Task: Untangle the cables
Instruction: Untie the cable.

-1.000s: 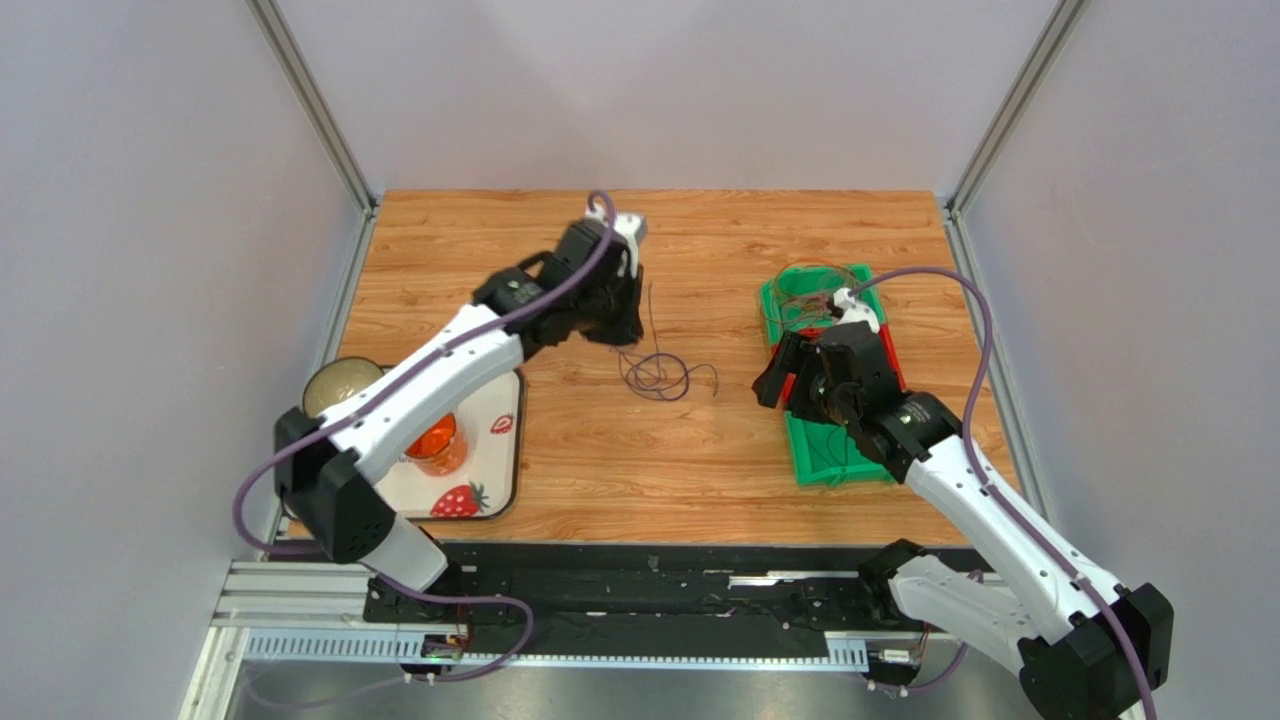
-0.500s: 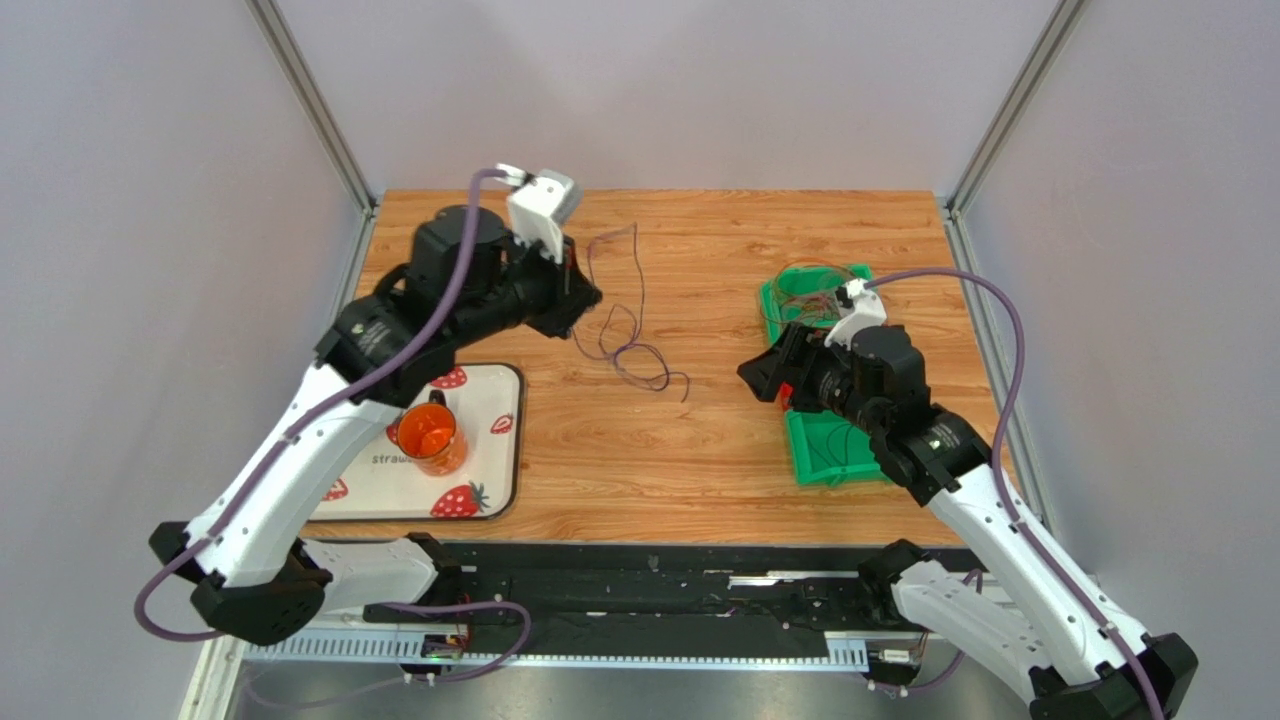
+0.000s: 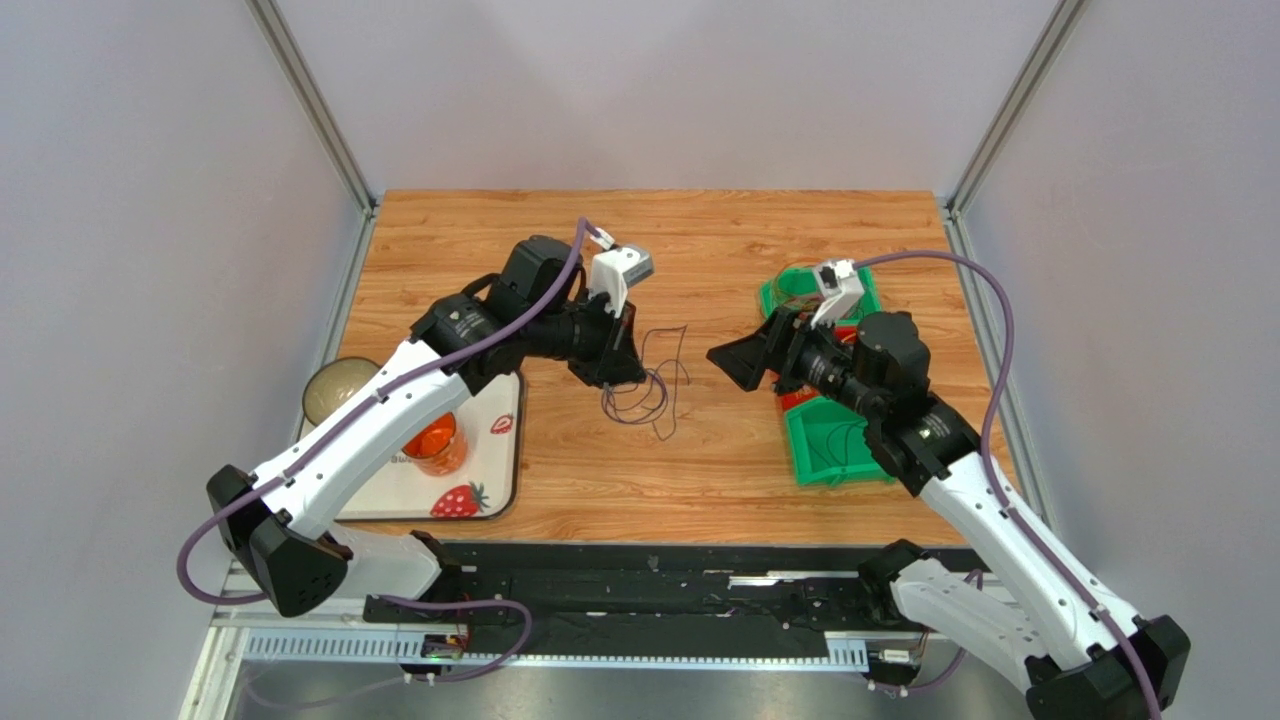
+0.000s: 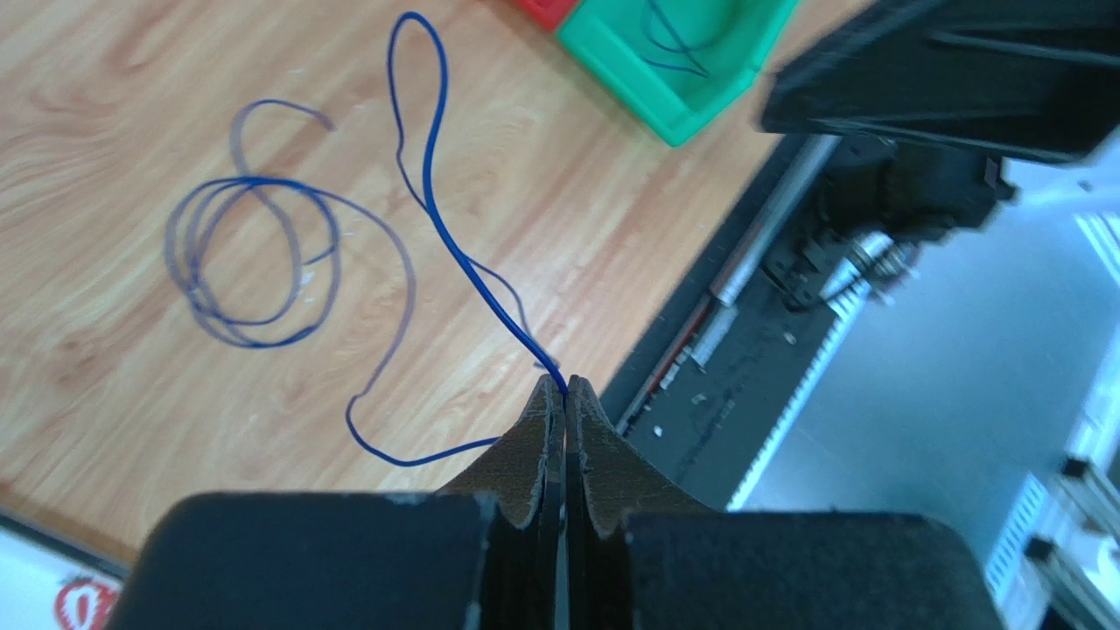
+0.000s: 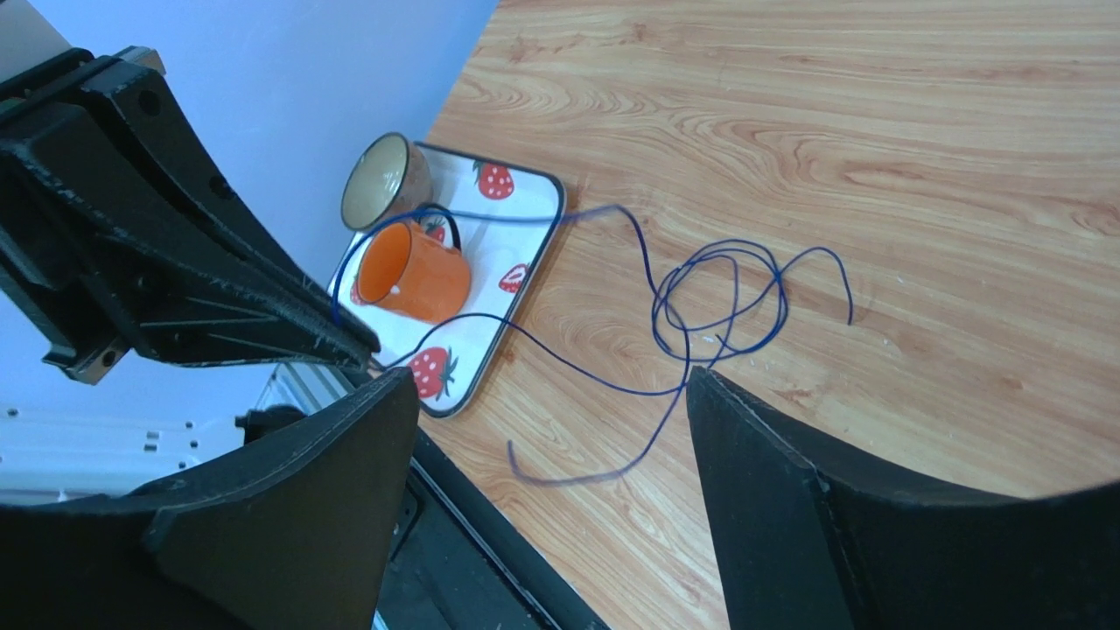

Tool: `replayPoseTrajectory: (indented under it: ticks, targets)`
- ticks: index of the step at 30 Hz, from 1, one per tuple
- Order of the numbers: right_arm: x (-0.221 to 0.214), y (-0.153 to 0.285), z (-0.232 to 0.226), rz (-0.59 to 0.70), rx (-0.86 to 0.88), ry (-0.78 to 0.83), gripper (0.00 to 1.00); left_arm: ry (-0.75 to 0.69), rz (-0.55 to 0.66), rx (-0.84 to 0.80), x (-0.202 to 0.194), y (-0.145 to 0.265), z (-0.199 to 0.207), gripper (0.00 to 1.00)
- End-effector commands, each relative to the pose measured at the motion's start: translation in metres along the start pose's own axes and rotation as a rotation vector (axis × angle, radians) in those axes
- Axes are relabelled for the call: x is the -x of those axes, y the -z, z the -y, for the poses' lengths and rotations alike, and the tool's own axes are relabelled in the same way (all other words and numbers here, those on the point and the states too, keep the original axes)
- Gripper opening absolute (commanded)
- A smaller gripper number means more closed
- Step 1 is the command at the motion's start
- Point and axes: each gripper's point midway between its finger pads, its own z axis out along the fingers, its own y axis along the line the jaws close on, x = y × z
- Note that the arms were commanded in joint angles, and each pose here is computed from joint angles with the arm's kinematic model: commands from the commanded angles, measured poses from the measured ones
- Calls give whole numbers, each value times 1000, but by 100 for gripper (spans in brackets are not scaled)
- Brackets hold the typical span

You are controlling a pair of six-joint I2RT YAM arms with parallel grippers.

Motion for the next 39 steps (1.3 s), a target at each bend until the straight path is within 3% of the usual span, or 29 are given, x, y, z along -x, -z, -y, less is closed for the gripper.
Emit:
replayPoseTrajectory:
  ticks: [1,5,12,20,28,35,39]
  targets:
    - [24,-4,-42,-4,194,221,78,-99,11,-230,7,24,46,0]
    - [22,-1,-58,-30,299,306,71,-141,-12,-284,-2,36,56,0]
    - [16,11,-91,-92,514,418,72,-190,-46,-397,-14,45,71,0]
    - [0,15,-109,-240,691,422,70,-235,-23,-623,-22,66,105,0]
    - [-11,26,-126,-320,845,380,65,-237,-13,-632,-24,65,105,0]
    - [-22,26,-135,-351,862,373,52,-219,-28,-618,-25,59,101,0]
    - [-26,25,-144,-358,879,377,34,-210,-28,-619,-25,57,101,0]
